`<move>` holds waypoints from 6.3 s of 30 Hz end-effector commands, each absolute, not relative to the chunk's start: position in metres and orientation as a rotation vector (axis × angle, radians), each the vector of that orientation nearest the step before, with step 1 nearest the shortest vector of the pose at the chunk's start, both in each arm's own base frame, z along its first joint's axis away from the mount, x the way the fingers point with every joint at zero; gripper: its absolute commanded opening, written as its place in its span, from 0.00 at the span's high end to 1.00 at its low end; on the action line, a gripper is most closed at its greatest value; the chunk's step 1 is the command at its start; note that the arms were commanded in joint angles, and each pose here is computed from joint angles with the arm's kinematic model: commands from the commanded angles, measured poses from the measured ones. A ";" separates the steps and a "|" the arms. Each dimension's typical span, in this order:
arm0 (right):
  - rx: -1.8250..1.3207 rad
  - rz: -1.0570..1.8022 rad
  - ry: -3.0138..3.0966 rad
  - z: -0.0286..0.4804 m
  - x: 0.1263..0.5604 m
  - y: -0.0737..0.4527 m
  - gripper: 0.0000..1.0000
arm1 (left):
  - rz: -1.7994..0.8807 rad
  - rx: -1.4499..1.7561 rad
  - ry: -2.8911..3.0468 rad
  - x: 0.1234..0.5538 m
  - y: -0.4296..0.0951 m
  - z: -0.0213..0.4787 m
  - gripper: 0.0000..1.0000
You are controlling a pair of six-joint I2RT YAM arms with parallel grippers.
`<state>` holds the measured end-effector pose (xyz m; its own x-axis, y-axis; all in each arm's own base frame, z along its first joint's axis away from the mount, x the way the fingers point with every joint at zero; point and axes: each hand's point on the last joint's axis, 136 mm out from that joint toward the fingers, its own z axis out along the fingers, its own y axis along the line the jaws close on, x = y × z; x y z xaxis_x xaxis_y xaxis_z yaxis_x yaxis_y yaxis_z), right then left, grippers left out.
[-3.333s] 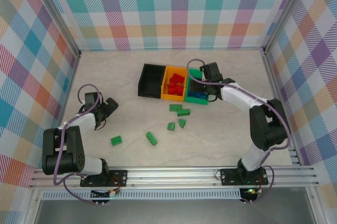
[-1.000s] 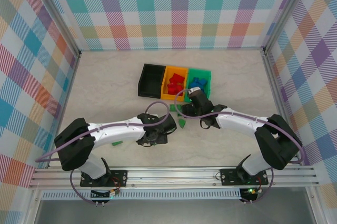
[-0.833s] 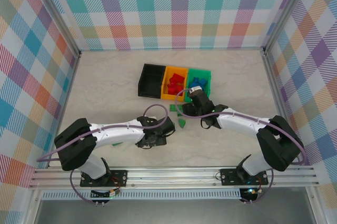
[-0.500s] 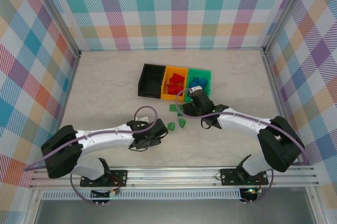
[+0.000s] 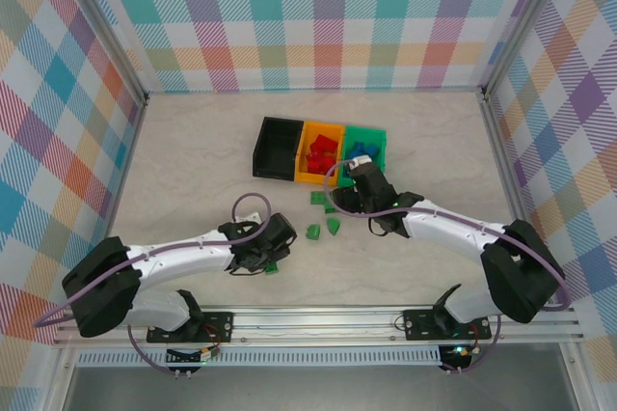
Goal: Sort the legos into containers by color
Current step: Pick up the lego from the middle-left of the table, then place the lego in the container, then pick up the lego from the center of the table.
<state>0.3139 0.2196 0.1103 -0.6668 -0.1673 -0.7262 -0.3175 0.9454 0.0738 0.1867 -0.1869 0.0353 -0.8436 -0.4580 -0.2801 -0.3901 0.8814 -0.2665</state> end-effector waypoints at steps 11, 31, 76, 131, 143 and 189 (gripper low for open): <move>-0.314 0.294 2.302 0.117 0.306 0.217 0.24 | -0.228 -0.507 2.810 0.196 -0.206 0.017 0.57; -0.326 0.294 2.339 0.104 0.308 0.222 0.23 | -0.051 -0.420 2.777 0.202 -0.187 0.038 1.00; -0.295 0.276 2.321 0.104 0.310 0.218 0.23 | -0.098 -0.130 2.555 0.493 -0.173 0.170 1.00; -0.260 0.249 2.333 0.096 0.318 0.218 0.23 | -0.419 0.276 2.352 0.262 -0.282 0.111 0.24; -0.243 0.249 2.320 0.098 0.318 0.216 0.23 | -0.218 0.449 2.381 0.227 -0.305 0.085 0.26; -0.227 0.243 2.322 0.099 0.318 0.211 0.23 | -0.095 0.089 2.826 0.239 -0.264 0.021 0.38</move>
